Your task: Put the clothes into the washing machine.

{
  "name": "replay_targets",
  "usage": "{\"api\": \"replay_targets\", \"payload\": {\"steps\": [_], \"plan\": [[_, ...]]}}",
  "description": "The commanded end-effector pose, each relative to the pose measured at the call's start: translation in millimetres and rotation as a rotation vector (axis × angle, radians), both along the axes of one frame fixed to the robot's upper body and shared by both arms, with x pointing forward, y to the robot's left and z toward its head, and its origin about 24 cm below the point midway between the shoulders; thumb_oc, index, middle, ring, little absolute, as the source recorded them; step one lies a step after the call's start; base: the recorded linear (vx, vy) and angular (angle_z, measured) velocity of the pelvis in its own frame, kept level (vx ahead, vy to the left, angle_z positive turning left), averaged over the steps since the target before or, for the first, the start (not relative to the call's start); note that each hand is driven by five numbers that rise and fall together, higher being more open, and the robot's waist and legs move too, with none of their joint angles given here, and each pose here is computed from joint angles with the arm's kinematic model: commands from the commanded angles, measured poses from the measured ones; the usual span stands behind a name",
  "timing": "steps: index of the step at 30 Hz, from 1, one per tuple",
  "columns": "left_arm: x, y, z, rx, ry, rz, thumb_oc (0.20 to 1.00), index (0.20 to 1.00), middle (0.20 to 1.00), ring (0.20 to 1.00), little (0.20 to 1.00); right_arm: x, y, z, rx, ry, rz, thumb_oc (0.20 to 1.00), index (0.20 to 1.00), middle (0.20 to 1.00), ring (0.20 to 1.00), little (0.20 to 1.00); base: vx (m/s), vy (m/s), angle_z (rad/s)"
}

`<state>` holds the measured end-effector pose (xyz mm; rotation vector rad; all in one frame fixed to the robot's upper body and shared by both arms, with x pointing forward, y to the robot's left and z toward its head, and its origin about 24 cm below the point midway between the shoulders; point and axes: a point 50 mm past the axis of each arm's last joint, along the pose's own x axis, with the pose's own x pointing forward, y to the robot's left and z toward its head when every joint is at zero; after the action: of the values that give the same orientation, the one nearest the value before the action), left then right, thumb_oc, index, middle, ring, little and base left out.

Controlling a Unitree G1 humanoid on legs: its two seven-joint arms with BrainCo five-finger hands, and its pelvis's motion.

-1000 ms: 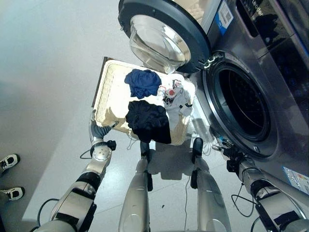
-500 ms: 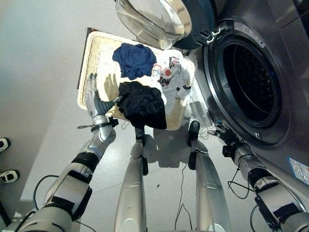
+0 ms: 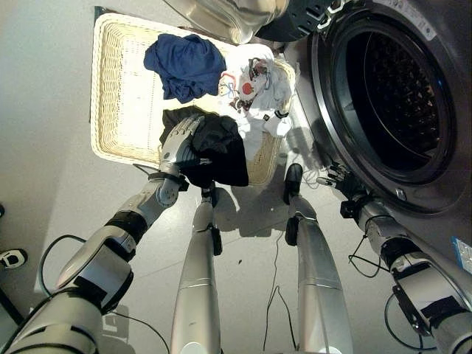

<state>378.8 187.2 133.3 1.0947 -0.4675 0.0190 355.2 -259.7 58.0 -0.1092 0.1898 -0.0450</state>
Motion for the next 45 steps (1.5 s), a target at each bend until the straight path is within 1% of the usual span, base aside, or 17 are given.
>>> {"api": "replay_targets", "payload": {"steps": [1,7,8,15,16,17,18,19,20,31,36,39,41,42,43,44,45], "plan": [[2,6,-1,-0.007,0.078,-0.009,1.0,1.0,1.0,1.0,1.0,0,-3,7,-0.023,-0.032,0.025,1.0,1.0,1.0,1.0,1.0,0.0,0.0,0.0],[4,7,-10,0.043,0.15,0.011,1.0,1.0,1.0,1.0,1.0,3,0,11,-0.022,-0.045,0.029,1.0,1.0,1.0,1.0,1.0,0.0,0.0,0.0],[6,13,-17,0.068,0.24,0.057,1.0,1.0,1.0,1.0,1.0,6,2,15,-0.023,-0.052,0.034,1.0,1.0,1.0,1.0,1.0,0.0,0.0,0.0],[7,29,-33,0.186,0.353,0.166,1.0,1.0,1.0,1.0,1.0,9,4,18,-0.022,-0.065,0.035,1.0,1.0,1.0,1.0,1.0,0.0,0.0,0.0],[6,29,-34,0.203,0.358,0.169,0.878,0.878,0.878,0.878,0.878,9,4,19,-0.023,-0.068,0.036,1.0,1.0,1.0,1.0,1.0,0.0,0.0,0.0],[6,30,-36,0.232,0.364,0.178,0.529,0.529,0.529,0.529,0.529,10,5,19,-0.023,-0.07,0.037,1.0,1.0,1.0,1.0,1.0,0.0,0.0,0.0],[6,31,-37,0.245,0.367,0.182,0.438,0.438,0.438,0.438,0.438,10,6,20,-0.023,-0.072,0.039,1.0,1.0,1.0,1.0,1.0,0.0,0.0,0.0],[6,31,-37,0.245,0.367,0.182,0.438,0.438,0.438,0.438,0.438,10,6,20,-0.023,-0.072,0.039,1.0,1.0,1.0,1.0,1.0,0.0,0.0,0.0],[6,32,-38,0.259,0.368,0.197,0.2,0.2,0.2,0.2,0.2,11,8,22,-0.023,-0.084,0.05,1.0,1.0,1.0,1.0,1.0,0.0,0.0,0.0],[9,31,-30,0.228,0.303,0.228,0.2,0.2,0.2,0.2,0.2,17,26,39,0.044,-0.2,0.11,1.0,1.0,1.0,1.0,1.0,0.0,-0.001,-0.01],[7,32,-25,0.151,0.227,0.244,0.2,0.2,0.2,0.2,0.2,17,38,49,0.123,-0.257,0.144,1.0,1.0,1.0,1.0,1.0,0.0,0.0,0.0],[5,32,-12,-0.005,0.107,0.236,0.2,0.2,0.2,0.2,0.2,14,49,57,0.207,-0.308,0.179,1.0,1.0,1.0,1.0,1.0,0.0,0.0,0.0],[4,32,-7,-0.064,0.074,0.225,0.2,0.2,0.2,0.2,0.2,12,51,58,0.226,-0.317,0.187,1.0,1.0,1.0,1.0,1.0,0.0,0.0,0.0],[1,31,6,-0.225,-0.004,0.196,0.2,0.2,0.2,0.2,0.2,8,55,63,0.267,-0.345,0.207,1.0,1.0,1.0,1.0,1.0,0.0,0.0,0.0],[-1,29,12,-0.306,-0.045,0.174,0.2,0.2,0.2,0.2,0.2,5,60,64,0.285,-0.358,0.217,1.0,1.0,1.0,1.0,1.0,0.0,0.0,0.0],[-1,29,12,-0.306,-0.045,0.174,0.2,0.2,0.2,0.2,0.2,5,60,63,0.285,-0.357,0.217,1.0,1.0,1.0,1.0,1.0,0.0,0.0,0.0],[-4,27,20,-0.401,-0.088,0.135,0.2,0.2,0.2,0.2,0.2,1,64,64,0.317,-0.372,0.233,1.0,1.0,1.0,1.0,1.0,0.0,0.0,0.0]]}}
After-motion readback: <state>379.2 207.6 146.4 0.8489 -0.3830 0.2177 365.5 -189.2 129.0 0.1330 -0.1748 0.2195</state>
